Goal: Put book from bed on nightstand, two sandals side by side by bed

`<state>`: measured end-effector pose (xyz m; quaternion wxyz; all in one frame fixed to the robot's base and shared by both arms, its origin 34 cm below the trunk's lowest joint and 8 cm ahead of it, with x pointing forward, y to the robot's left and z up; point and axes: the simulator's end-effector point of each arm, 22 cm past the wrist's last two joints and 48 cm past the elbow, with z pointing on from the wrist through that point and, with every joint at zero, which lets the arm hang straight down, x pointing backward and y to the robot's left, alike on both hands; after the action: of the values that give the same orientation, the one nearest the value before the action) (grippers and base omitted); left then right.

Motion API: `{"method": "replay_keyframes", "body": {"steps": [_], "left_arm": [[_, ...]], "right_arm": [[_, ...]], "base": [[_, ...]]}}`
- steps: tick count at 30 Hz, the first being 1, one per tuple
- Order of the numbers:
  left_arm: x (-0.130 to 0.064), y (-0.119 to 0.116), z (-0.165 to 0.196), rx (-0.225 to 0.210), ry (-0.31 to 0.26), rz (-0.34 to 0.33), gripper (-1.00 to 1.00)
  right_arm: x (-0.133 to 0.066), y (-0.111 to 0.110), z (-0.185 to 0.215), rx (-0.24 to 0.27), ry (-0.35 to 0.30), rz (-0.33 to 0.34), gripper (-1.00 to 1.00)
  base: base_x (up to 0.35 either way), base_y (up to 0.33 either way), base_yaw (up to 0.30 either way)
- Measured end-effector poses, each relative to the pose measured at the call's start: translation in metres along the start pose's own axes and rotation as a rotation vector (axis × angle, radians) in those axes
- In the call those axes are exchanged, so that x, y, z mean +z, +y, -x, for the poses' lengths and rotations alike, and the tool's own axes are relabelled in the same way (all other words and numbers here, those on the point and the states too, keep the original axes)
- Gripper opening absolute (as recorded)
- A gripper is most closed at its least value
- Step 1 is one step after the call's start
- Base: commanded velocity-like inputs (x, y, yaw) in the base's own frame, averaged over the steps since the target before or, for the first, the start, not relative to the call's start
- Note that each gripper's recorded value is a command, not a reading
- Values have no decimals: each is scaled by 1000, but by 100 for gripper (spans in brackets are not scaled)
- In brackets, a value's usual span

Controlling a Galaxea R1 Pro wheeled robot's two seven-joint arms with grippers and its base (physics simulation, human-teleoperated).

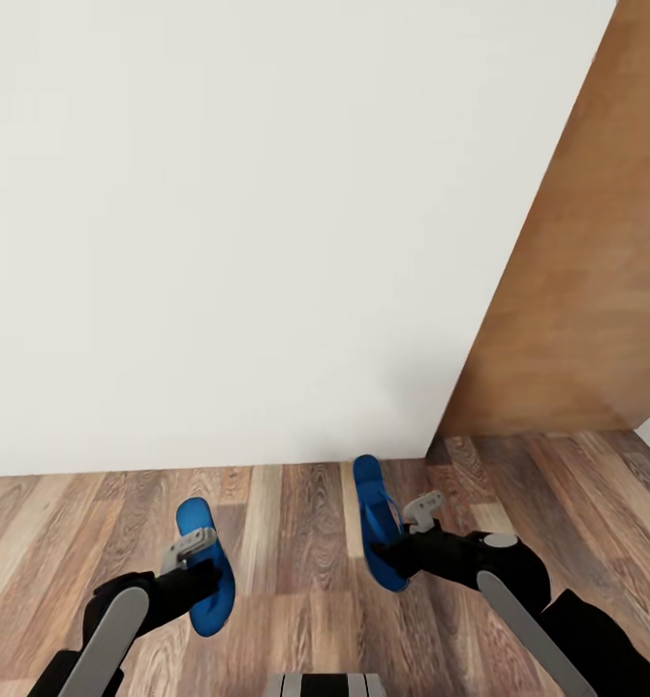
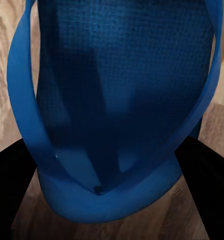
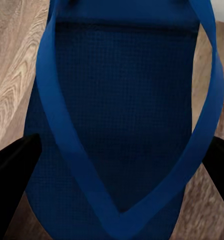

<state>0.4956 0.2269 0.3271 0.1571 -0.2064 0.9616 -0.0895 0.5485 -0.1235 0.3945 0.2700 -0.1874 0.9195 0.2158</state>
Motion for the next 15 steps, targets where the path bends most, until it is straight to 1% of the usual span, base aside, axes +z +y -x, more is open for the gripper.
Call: {"method": "replay_keyframes", "body": {"steps": [4,7,9,13,15], "left_arm": [[-5,-2,6,-10,-26,-6,-100],[-4,0,10,-34,-49,-4,-100],[-6,-1,11,-40,-59,-6,-100],[-11,-3,16,-43,-74,-11,-100],[-14,-4,18,-44,-82,-14,-100]], "right_arm": [[-6,3,6,-11,-13,-3,-100],[-10,5,10,-18,-23,-4,-100],[-13,6,13,-23,-30,-6,-100],[-17,10,17,-34,-40,-4,-100],[-18,16,16,-47,-38,2,-100]], "base": [[0,0,275],[0,0,275],[0,0,276],[0,0,276],[0,0,276]]}}
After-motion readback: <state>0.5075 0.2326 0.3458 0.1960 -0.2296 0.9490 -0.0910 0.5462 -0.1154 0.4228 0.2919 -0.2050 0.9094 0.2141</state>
